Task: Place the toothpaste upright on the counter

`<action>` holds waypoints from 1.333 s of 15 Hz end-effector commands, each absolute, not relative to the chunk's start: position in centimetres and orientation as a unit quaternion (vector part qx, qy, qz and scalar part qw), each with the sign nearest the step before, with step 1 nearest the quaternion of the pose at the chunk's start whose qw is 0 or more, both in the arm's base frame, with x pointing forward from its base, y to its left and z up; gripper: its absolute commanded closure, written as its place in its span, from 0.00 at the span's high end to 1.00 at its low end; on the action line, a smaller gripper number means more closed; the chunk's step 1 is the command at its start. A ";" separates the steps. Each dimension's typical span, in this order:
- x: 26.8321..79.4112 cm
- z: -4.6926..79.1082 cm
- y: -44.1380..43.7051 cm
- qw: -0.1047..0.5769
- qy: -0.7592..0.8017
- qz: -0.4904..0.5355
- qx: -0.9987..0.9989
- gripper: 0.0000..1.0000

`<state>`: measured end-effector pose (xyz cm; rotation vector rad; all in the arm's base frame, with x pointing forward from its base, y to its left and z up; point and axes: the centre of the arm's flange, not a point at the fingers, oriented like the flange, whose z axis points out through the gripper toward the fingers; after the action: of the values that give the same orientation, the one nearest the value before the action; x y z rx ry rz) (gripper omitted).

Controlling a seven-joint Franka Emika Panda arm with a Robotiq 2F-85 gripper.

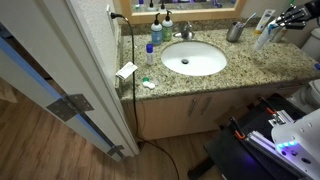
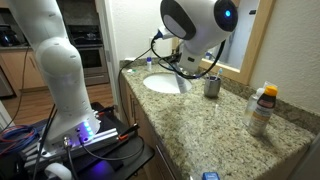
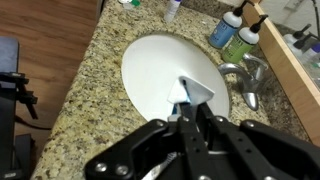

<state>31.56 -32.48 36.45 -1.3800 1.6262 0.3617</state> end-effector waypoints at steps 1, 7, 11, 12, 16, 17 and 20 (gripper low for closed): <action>31.8 36.2 -32.8 0.467 0.666 0.150 -0.562 0.03; 33.8 31.8 -37.0 0.571 0.654 0.222 -0.444 0.03; 33.5 28.7 -38.1 0.579 0.672 0.242 -0.393 0.03; 32.3 29.7 -36.5 0.576 0.672 0.229 -0.406 0.12; 33.3 27.2 -36.9 0.566 0.686 0.234 -0.393 0.03; 33.4 26.9 -36.9 0.570 0.684 0.231 -0.393 0.03; 33.6 26.2 -36.9 0.570 0.689 0.221 -0.389 0.02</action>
<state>33.30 -36.55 26.98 -0.9352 1.6136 0.5585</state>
